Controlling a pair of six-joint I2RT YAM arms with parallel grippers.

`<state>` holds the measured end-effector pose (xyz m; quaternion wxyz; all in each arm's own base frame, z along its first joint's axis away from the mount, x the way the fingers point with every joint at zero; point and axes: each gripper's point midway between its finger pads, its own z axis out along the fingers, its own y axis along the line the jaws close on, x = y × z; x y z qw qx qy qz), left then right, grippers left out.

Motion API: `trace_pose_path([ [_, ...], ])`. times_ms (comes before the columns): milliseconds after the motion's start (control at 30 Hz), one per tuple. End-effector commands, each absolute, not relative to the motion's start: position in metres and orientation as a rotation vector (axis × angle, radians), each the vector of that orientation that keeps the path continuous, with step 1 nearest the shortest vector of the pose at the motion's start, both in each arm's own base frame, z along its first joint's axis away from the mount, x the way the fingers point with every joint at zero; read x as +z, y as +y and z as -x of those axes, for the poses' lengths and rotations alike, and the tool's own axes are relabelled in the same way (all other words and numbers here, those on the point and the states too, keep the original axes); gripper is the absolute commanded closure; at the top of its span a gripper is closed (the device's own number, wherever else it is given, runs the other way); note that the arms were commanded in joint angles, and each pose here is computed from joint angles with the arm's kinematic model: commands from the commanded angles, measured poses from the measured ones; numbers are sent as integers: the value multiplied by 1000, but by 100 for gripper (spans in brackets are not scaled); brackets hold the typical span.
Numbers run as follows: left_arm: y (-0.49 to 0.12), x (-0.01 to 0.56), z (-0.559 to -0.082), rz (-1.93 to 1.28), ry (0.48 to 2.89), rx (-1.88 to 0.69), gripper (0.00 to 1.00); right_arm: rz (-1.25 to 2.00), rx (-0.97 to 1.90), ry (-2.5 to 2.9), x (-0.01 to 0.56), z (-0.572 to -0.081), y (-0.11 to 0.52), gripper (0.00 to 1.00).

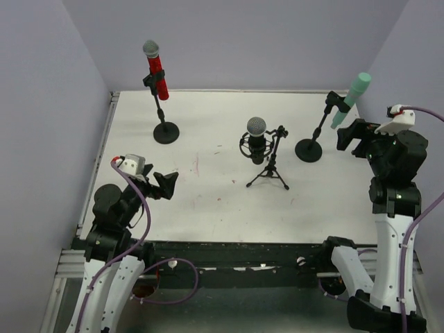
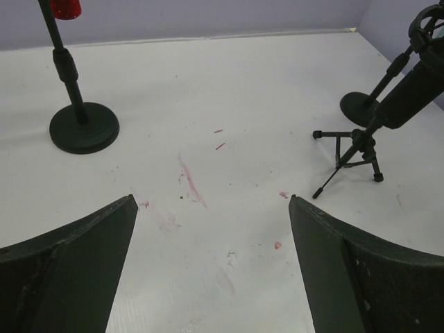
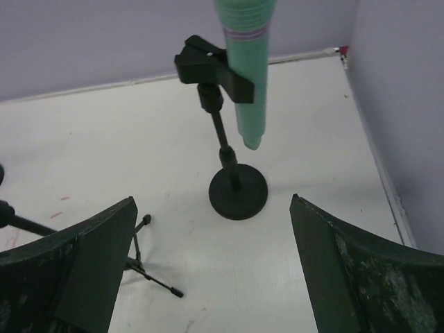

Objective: Attach the microphones to the stand

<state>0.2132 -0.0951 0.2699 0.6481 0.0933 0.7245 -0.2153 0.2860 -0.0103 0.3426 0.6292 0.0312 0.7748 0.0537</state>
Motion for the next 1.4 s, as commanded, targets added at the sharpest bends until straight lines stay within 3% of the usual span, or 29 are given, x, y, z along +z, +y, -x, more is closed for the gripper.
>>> trace_pose_path([
  [0, -85, 268, -212, -198, 1632, -425, 2, -331, -34, 1700, 351, -278, -50, 0],
  [1367, -90, 275, -204, -234, 1567, -453, 2, -334, -90, 1775, 306, -290, -67, 0],
])
